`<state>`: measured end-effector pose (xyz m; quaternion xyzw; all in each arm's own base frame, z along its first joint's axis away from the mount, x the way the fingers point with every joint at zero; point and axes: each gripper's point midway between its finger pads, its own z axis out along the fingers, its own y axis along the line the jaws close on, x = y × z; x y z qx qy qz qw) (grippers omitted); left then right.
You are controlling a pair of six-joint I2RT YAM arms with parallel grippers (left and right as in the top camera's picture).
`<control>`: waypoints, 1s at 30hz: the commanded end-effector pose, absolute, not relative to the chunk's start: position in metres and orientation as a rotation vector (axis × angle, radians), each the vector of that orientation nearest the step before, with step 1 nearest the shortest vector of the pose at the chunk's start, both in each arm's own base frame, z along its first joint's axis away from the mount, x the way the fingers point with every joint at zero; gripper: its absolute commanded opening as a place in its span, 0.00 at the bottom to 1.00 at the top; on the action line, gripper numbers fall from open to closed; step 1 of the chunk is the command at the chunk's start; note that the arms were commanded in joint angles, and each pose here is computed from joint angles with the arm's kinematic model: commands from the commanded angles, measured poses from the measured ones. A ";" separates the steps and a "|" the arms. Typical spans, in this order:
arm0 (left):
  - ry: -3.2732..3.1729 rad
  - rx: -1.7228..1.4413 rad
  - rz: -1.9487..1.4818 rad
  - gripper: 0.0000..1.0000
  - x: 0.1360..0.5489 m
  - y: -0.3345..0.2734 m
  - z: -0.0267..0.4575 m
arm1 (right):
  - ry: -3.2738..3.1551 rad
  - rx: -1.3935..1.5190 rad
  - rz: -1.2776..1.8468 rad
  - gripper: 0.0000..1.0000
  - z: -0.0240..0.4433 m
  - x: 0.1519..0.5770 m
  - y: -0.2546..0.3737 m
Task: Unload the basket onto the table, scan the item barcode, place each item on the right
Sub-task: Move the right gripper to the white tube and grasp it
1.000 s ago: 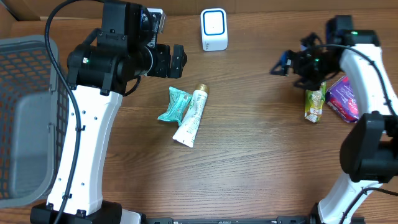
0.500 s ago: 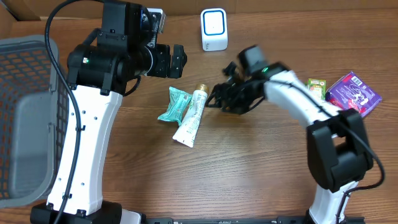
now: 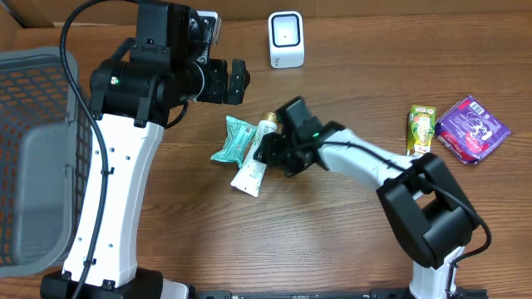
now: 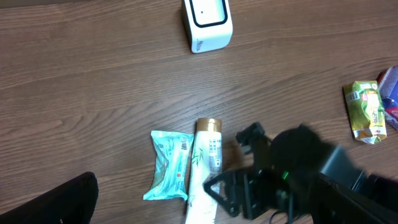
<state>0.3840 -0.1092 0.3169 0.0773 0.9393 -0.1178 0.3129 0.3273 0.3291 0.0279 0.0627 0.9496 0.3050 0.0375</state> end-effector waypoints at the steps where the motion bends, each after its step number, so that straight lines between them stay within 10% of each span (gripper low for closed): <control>1: 2.480 0.221 -0.315 0.99 0.386 -0.111 0.315 | 2.870 0.364 0.767 0.56 0.016 0.335 0.323; 14: 2.480 0.221 -0.315 1.00 0.386 -0.111 0.315 | 2.860 0.380 0.674 0.51 -0.002 0.334 0.324; 23: 2.480 0.221 -0.315 1.00 0.386 -0.111 0.315 | 2.907 0.076 0.925 0.14 0.007 0.318 0.350; 30: 2.480 0.221 -0.315 1.00 0.386 -0.111 0.315 | 2.789 -0.218 1.134 0.10 0.050 0.331 0.342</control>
